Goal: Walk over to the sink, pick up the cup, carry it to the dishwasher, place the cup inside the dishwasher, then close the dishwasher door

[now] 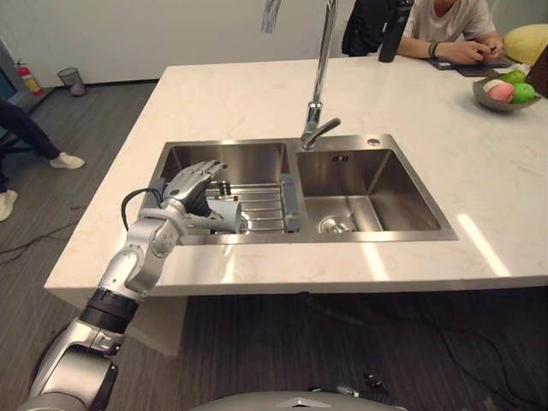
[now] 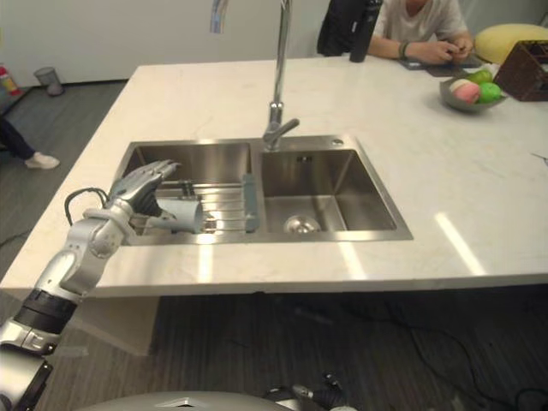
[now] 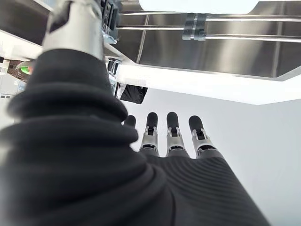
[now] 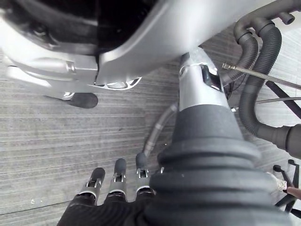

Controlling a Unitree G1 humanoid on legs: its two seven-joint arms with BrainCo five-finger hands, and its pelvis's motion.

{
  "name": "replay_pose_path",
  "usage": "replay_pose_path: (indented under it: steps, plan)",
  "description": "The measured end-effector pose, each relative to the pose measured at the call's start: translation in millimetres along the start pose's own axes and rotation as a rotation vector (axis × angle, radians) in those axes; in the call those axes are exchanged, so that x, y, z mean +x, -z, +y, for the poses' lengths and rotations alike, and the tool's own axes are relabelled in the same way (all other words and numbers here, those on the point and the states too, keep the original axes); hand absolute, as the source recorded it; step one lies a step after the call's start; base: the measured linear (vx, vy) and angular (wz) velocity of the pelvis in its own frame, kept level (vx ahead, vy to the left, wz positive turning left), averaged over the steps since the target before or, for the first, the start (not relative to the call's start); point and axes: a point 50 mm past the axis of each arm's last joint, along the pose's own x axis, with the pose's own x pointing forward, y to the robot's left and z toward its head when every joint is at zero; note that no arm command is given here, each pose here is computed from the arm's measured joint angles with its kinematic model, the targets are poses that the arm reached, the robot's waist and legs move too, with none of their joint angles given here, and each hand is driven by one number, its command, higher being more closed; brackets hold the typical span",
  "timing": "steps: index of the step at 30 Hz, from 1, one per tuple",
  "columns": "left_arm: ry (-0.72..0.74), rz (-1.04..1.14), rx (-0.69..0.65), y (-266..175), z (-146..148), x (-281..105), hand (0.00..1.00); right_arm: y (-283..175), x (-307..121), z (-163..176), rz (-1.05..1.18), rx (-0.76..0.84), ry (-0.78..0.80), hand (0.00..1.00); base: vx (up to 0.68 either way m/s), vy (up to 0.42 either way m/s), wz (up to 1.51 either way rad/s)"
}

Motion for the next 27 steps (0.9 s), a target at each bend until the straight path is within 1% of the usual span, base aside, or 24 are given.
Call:
replay_pose_path:
  steps: [4, 12, 23, 27]
  plan:
    - [0.039, 0.046, 0.027, 12.0, -5.0, -1.2, 0.00, 0.3, -0.1, -1.7, -0.001, 0.006, 0.006, 0.00, 0.06, -0.003, -0.02]
    - [0.063, 0.123, 0.051, 29.7, -4.0, 1.5, 0.00, 1.0, -0.3, -10.8, -0.009, 0.022, 0.034, 0.00, 0.02, -0.004, -0.01]
    - [0.125, 0.159, 0.054, 38.4, -18.2, 0.3, 0.00, 8.5, -3.2, -21.3, 0.007, 0.012, 0.054, 0.00, -0.05, -0.011, -0.05]
    - [0.161, 0.151, 0.076, 36.5, -25.4, -0.7, 0.00, 10.7, -4.2, -22.5, 0.011, 0.020, 0.060, 0.00, 0.00, 0.000, 0.00]
